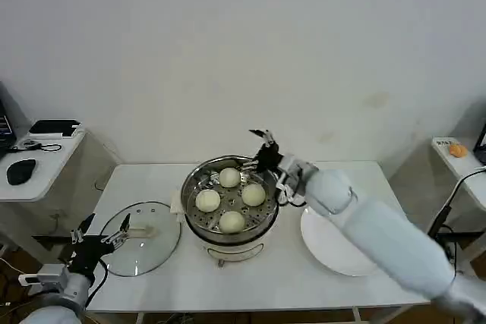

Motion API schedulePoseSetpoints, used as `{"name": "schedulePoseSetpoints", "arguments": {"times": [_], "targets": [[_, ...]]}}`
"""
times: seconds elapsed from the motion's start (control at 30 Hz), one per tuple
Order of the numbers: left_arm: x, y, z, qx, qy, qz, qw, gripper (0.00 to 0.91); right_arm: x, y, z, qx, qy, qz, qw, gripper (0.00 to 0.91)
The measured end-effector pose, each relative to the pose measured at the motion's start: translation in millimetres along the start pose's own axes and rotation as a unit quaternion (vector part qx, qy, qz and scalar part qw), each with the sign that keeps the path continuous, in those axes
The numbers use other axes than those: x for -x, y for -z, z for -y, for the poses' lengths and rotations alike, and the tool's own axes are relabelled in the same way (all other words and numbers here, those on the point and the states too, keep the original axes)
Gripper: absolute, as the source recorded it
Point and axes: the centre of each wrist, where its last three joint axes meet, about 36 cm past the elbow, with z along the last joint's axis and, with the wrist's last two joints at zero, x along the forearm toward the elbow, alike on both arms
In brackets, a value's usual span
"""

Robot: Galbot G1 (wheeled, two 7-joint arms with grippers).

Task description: Take steamed baozi put them in steamer then cover it.

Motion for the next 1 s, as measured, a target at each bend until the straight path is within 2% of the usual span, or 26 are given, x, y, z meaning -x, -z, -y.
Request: {"name": "schedulePoseSetpoints", "arguments": {"times": [0.13, 0.23, 0.43, 0.57, 0.73, 1.0], "targets": [[2.6, -6.5, 1.6, 0.019, 0.007, 0.005, 1.000, 0.907, -28.7, -27.6, -10.1, 0.039, -0.068, 0.033, 0.996, 0.907], [3.1, -13.8, 3.4, 0.048, 0.013, 0.007, 0.999, 0.907, -53.5, -46.1, -16.7, 0.068, -0.113, 0.044, 0.990, 0.907], [4.6, -28.4, 5.9, 0.139, 0.028, 0.019, 0.990, 0.907, -112.4, -81.2, -29.2, 0.127, -0.184, 0.038, 0.974, 0.907], [6.3, -40.8, 6.1, 0.220, 0.042, 0.029, 0.974, 0.907, -149.5, -100.8, -41.8, 0.157, -0.213, 0.025, 0.964, 0.907], [9.4, -55.1, 0.8, 0.345, 0.055, 0.038, 0.936, 0.907, -191.6, -116.3, -59.8, 0.188, -0.244, -0.001, 0.951, 0.907], [7.5, -76.8, -6.6, 0.537, 0.031, 0.028, 0.842, 0.907, -240.4, -127.1, -82.9, 0.212, -0.273, -0.043, 0.937, 0.907]]}}
